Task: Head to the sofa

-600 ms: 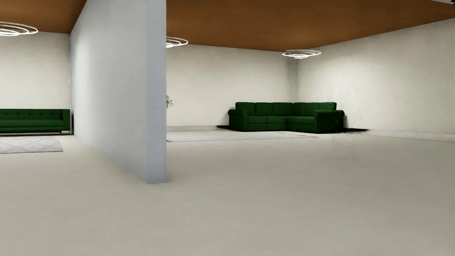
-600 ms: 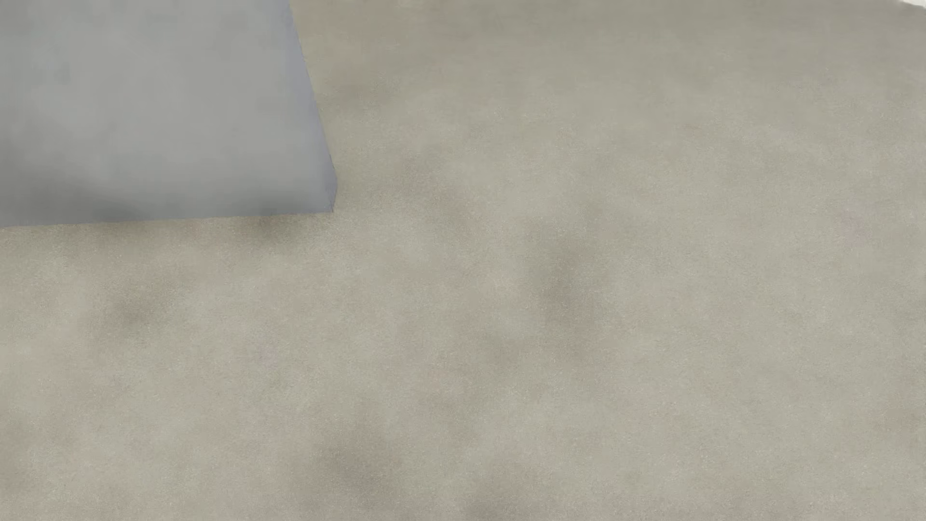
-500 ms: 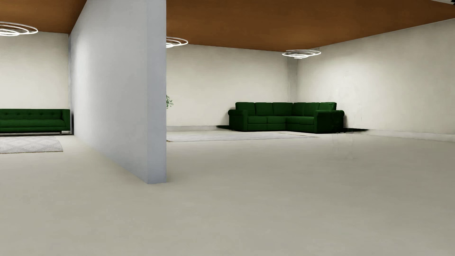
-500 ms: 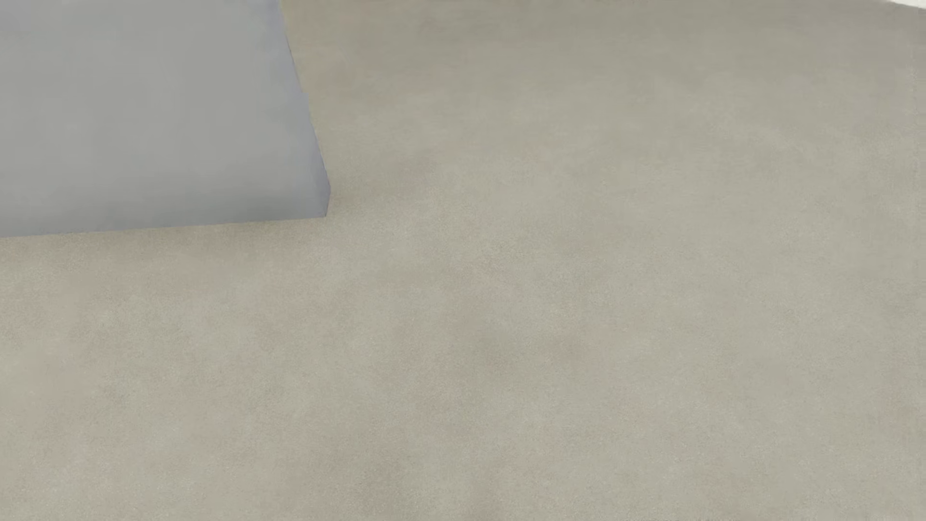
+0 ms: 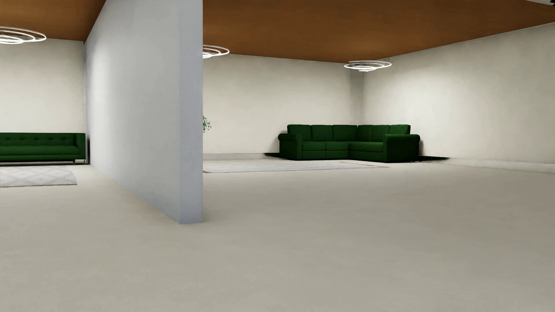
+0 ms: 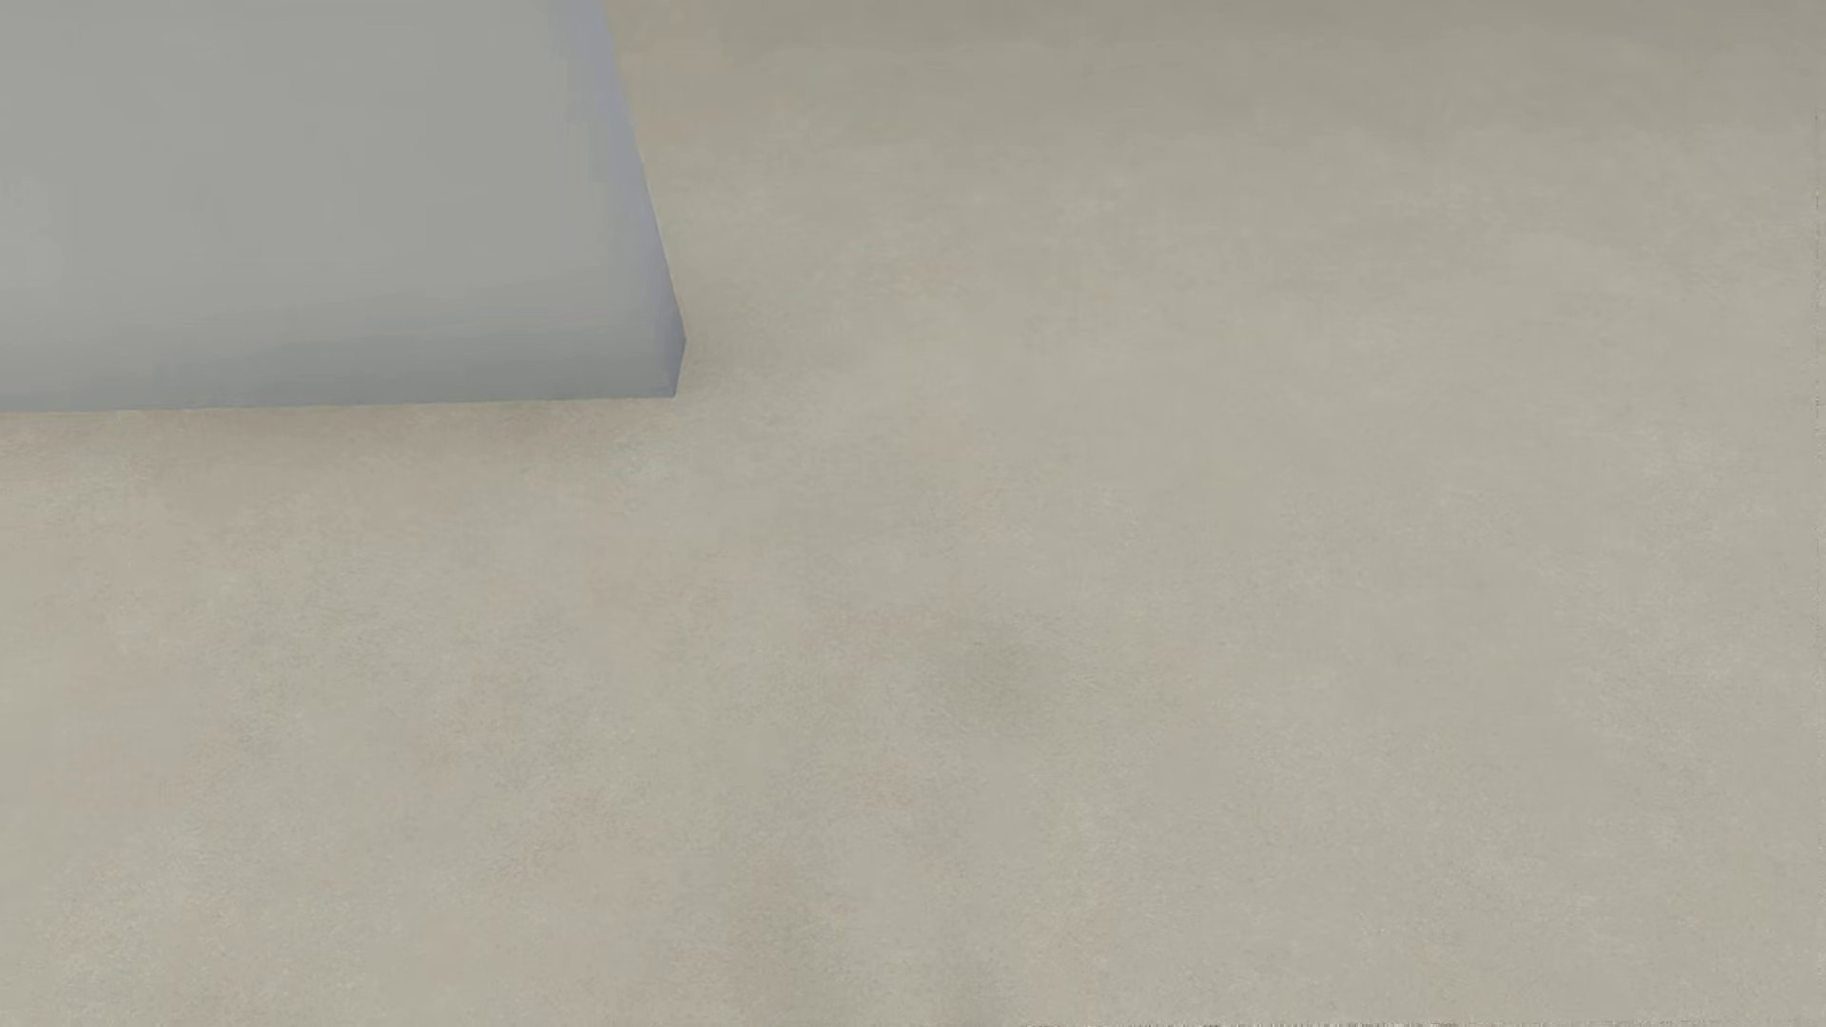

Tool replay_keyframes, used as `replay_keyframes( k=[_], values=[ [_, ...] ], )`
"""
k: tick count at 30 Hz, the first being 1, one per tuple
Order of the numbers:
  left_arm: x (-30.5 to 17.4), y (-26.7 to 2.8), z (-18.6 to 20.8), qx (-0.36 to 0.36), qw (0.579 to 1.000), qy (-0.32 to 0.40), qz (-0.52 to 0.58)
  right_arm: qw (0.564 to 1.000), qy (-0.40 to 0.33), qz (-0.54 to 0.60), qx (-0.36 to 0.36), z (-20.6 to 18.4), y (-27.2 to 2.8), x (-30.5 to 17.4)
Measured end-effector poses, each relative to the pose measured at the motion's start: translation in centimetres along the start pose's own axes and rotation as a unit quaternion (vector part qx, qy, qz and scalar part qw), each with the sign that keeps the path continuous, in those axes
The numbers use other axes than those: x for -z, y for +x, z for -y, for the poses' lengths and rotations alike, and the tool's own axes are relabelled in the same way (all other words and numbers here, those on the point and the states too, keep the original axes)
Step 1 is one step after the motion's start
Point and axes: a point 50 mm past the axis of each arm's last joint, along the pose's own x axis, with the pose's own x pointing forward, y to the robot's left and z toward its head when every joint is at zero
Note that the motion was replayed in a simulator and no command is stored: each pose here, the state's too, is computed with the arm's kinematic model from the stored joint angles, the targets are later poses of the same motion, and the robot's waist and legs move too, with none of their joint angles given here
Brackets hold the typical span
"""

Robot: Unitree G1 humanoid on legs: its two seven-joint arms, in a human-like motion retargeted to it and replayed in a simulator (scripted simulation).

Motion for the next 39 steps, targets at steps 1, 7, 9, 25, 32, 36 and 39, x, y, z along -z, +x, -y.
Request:
replay_keyframes(
  k=[1,7,9,25,32,36,39],
  values=[
    [-0.7,-0.3,-0.8,-0.01,1.0,0.002,0.022,1.0,-0.002,-0.003,-0.006,-0.4,-0.1,0.2],
    [-3.3,0.4,-3.1,-0.036,0.998,0.011,0.051,0.997,-0.005,-0.077,-0.013,-0.9,-1.3,4.7],
    [-3.8,0.6,-3.9,-0.047,0.997,0.008,0.055,0.994,-0.007,-0.104,-0.016,-1.1,-1.7,6.0],
    [4.9,-2.0,2.0,0.019,0.997,-0.016,-0.066,0.998,-0.027,0.047,0.026,2.6,0.1,-2.6],
    [6.5,-2.4,3.1,0.042,0.994,0.006,-0.099,0.999,0.001,0.015,0.029,2.2,0.2,-1.1],
    [2.8,-0.9,-0.2,-0.005,0.999,-0.006,-0.042,1.0,-0.021,-0.016,0.0,0.5,-0.2,0.9],
    [-1.2,-0.4,-3.7,-0.046,0.998,0.009,0.03,0.999,-0.017,-0.039,-0.005,0.0,-1.1,3.0]
  ],
)
